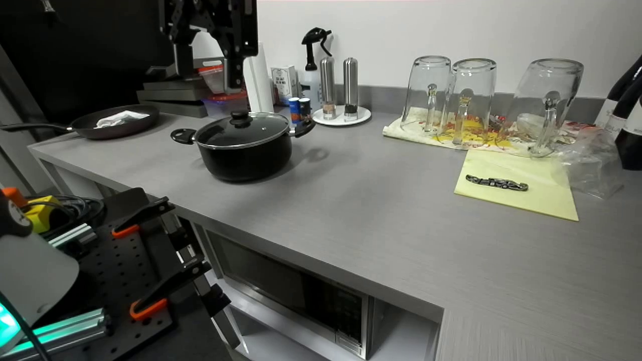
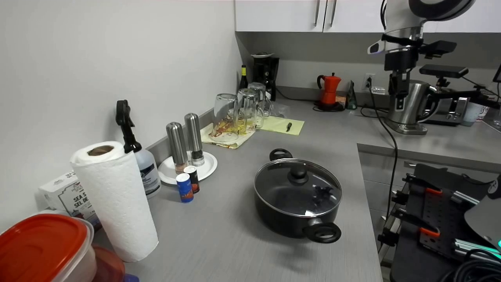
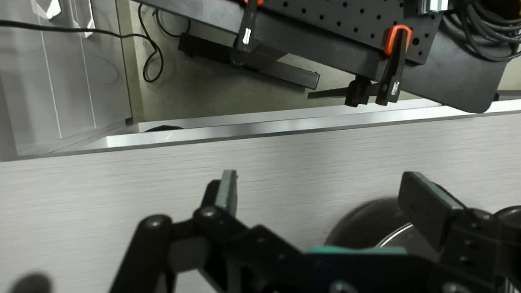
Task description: Remove the glass lid from the black pot.
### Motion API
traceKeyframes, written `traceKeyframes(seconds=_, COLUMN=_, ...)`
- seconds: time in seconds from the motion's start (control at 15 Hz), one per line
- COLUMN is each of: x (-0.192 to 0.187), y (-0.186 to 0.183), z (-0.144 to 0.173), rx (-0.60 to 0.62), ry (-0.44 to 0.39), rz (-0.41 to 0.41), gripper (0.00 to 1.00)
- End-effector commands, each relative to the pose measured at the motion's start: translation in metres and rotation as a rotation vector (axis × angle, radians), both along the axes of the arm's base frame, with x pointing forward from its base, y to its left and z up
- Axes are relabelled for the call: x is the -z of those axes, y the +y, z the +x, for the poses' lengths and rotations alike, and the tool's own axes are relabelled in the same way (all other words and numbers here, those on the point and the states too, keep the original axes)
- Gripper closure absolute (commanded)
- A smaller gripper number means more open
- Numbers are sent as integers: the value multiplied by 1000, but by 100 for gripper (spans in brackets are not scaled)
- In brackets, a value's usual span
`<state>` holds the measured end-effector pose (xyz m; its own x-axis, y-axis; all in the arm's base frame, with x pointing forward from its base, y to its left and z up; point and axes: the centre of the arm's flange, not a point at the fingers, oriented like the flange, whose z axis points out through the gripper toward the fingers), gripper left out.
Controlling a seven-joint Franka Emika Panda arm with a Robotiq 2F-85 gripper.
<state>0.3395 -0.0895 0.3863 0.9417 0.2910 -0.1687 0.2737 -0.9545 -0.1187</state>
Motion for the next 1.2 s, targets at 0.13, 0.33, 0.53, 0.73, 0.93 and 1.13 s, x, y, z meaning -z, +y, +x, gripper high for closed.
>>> traceKeyframes(seconds=0.13, x=20, y=78, z=16, rx=-79, ry=-71, rz=6, gripper=0)
traceKeyframes(seconds=0.33, x=29, y=118, z=30, rx=-114, ry=-112, rz=0, gripper=0)
traceKeyframes(seconds=0.53, x=41, y=156, z=45, rx=-151, ry=-146, rz=-25, gripper=0)
traceKeyframes(seconds=0.73, x=59, y=192, z=59, rx=-189, ry=-166, rz=-50, gripper=0)
traceKeyframes(seconds=0.93, x=75, y=223, z=73, rx=-221, ry=-181, rz=-58, gripper=0)
traceKeyframes(seconds=1.13, x=89, y=252, z=90, rx=-250, ry=-187, rz=-53, gripper=0)
